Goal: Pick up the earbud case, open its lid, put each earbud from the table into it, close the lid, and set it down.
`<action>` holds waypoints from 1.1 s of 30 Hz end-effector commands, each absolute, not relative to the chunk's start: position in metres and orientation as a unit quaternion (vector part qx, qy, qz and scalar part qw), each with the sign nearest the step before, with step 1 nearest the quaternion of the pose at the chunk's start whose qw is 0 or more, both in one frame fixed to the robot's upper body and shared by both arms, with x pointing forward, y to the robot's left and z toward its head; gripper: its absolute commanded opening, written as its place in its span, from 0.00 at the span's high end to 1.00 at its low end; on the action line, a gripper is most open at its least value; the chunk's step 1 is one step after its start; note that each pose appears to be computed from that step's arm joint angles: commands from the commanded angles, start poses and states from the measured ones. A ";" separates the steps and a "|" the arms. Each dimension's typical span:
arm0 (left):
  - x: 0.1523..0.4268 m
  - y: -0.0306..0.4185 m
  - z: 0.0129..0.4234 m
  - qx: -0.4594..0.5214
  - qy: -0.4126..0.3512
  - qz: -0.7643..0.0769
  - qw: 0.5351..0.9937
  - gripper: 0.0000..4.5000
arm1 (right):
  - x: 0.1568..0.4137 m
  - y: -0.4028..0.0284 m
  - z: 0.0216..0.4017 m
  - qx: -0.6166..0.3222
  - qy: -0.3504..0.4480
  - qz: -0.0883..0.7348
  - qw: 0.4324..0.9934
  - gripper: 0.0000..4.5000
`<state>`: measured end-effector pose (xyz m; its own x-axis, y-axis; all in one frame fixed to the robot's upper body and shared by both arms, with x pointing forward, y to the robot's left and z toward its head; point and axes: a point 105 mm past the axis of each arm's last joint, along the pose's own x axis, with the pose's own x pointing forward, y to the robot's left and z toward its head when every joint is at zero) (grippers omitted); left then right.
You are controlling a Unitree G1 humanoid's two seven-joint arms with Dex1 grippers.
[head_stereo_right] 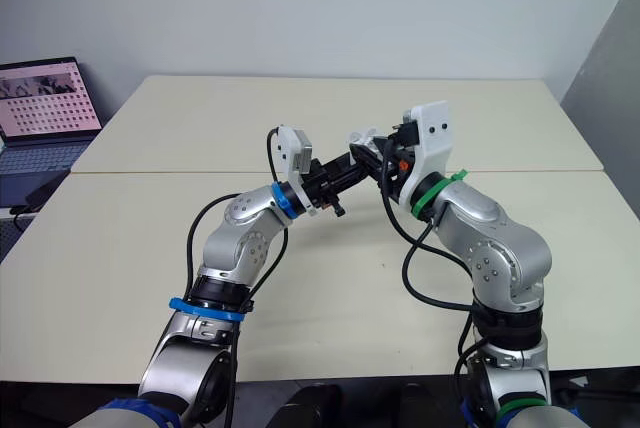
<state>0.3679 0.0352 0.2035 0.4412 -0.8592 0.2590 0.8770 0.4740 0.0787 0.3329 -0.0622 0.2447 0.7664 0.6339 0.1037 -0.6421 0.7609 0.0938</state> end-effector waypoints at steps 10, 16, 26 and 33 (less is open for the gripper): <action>0.361 0.032 0.224 -0.019 -0.173 -0.522 0.835 0.83 | 0.331 -0.059 0.261 0.147 -0.047 0.342 0.927 0.53; 0.361 0.031 0.224 -0.018 -0.173 -0.522 0.835 0.83 | 0.334 -0.062 0.261 0.164 -0.037 0.333 0.928 0.53; 0.361 0.031 0.224 -0.016 -0.171 -0.524 0.834 0.83 | 0.333 -0.062 0.258 0.143 -0.036 0.332 0.932 0.53; 0.361 0.030 0.224 -0.016 -0.171 -0.526 0.833 0.83 | 0.331 -0.056 0.257 0.055 -0.052 0.337 0.938 0.53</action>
<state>0.3671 0.0347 0.2031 0.4335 -0.8645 0.2544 0.8805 0.4664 0.0845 0.3368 -0.0620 0.2468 0.7863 0.6107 0.0939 -0.6179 0.7760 0.1266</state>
